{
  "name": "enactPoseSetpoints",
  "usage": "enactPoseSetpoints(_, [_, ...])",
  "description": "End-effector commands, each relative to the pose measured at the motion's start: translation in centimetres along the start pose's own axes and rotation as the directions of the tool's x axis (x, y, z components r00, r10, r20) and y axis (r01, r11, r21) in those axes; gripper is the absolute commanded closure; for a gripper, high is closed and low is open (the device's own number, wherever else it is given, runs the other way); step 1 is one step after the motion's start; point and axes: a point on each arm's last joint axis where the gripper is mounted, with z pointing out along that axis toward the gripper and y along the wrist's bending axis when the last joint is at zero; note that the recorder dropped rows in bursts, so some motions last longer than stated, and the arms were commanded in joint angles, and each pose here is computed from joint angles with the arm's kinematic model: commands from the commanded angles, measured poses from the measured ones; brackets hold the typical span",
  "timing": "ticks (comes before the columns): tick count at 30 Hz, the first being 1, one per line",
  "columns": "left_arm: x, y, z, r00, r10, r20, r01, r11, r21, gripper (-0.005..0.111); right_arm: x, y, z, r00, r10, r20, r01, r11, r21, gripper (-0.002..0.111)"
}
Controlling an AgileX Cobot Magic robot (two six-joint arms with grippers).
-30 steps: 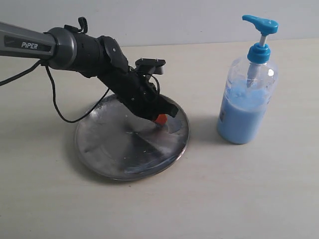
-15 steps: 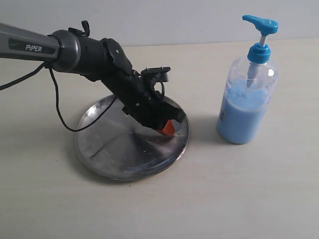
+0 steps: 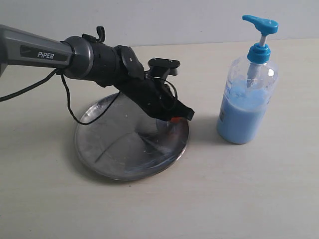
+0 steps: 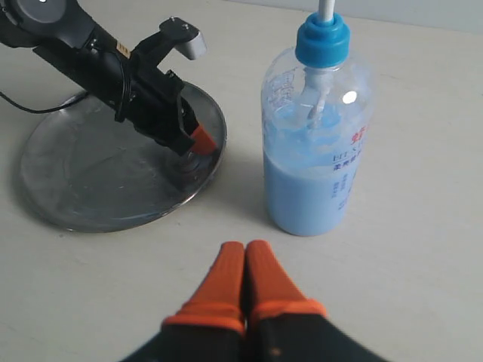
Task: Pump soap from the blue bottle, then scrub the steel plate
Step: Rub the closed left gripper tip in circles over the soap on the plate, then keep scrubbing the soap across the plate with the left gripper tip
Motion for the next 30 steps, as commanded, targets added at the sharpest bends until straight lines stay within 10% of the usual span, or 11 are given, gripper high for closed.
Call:
enactPoseSetpoints(1, [1.2, 0.2, 0.5, 0.993, 0.080, -0.087, -0.082, 0.997, -0.015, 0.107, -0.2, 0.0, -0.2, 1.000, 0.001, 0.025, -0.001, 1.000, 0.001, 0.108])
enactPoseSetpoints(18, [3.1, -0.4, 0.1, 0.951, 0.075, -0.299, -0.056, 0.996, 0.070, 0.107, -0.2, 0.0, -0.2, 1.000, 0.001, 0.025, -0.001, 1.000, 0.001, 0.108])
enactPoseSetpoints(30, [2.2, 0.1, 0.4, 0.978, 0.077, -0.195, -0.076, 0.997, 0.010, 0.107, -0.2, 0.0, -0.2, 1.000, 0.001, 0.025, -0.001, 1.000, 0.001, 0.108])
